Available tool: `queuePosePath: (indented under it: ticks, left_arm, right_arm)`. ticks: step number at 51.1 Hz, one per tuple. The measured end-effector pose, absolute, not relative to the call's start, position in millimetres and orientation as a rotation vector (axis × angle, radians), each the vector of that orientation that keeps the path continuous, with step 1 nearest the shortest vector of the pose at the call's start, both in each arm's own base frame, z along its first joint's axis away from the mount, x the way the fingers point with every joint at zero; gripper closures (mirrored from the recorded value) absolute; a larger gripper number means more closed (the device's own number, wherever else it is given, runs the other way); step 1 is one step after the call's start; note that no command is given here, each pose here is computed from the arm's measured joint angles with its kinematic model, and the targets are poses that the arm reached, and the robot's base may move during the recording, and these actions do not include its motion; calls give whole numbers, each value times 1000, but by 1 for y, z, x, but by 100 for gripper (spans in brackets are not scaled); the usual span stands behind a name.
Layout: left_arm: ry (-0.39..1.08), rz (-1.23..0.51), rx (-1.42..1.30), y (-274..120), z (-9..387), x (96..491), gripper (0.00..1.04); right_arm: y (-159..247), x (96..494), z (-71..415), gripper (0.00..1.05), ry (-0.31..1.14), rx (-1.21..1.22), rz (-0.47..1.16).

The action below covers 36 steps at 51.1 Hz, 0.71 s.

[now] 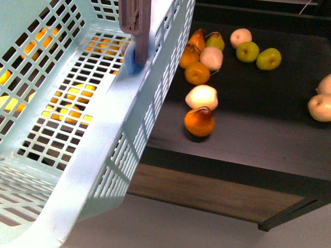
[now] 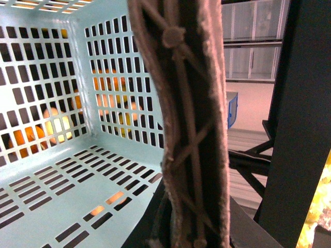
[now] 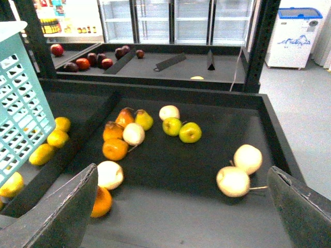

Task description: Pick lemon and mango into basket

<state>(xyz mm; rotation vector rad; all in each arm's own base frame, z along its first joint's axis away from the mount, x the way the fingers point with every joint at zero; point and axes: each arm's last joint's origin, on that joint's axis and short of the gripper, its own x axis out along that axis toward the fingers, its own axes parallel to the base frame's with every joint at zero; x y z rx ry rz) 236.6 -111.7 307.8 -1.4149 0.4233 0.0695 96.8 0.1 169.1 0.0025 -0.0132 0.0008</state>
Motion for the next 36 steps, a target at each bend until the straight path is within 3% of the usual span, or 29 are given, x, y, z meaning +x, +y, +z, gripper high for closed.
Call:
queuePosePath:
  ticks: [36]
  left_arm:
    - [424, 68, -1414, -112, 308, 237, 98]
  right_arm:
    - [0, 97, 169, 9, -13, 2, 1]
